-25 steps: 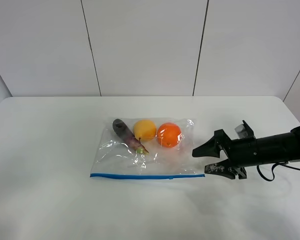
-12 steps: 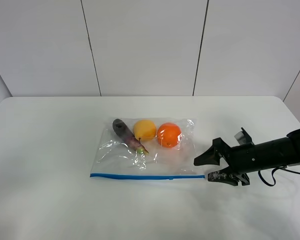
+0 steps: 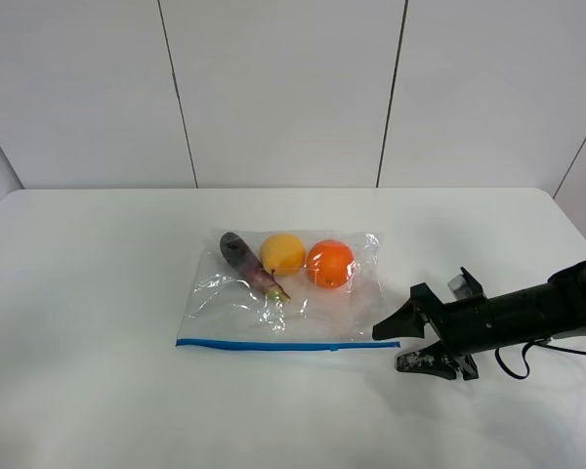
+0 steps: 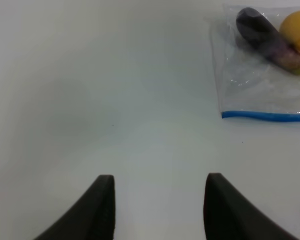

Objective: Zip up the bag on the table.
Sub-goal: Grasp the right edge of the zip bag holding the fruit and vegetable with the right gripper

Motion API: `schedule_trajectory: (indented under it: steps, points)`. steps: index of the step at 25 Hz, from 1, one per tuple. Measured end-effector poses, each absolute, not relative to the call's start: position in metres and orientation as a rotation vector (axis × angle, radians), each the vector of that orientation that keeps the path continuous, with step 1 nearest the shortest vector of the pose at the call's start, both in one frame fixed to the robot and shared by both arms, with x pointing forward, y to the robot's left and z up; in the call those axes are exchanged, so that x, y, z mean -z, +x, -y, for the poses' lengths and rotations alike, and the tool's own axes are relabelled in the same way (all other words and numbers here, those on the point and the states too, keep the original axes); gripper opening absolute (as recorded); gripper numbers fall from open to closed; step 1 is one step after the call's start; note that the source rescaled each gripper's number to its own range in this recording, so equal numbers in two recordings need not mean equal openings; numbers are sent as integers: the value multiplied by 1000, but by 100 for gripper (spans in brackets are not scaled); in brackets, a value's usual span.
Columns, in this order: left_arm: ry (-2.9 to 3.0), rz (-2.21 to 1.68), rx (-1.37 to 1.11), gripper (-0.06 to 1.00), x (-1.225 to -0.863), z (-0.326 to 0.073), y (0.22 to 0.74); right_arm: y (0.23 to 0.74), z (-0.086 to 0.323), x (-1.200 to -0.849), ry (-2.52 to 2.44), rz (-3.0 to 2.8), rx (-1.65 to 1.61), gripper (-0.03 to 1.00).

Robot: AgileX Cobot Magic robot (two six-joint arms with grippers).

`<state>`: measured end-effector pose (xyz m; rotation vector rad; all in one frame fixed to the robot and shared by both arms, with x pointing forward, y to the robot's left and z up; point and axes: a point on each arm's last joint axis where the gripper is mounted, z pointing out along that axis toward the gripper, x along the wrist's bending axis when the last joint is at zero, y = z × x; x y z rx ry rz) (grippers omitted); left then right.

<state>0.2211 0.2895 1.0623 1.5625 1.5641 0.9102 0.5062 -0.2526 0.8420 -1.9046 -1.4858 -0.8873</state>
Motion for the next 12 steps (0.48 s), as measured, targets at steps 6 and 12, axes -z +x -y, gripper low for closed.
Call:
schedule_trajectory:
  steps: [6, 12]
  points:
    - [1562, -1564, -910, 78, -1062, -289, 221, 508, 238, -841, -1869, 1519, 936, 55]
    - [1562, -1564, -910, 78, -1062, -289, 221, 512, 222, -841, -1857, 1543, 985, 53]
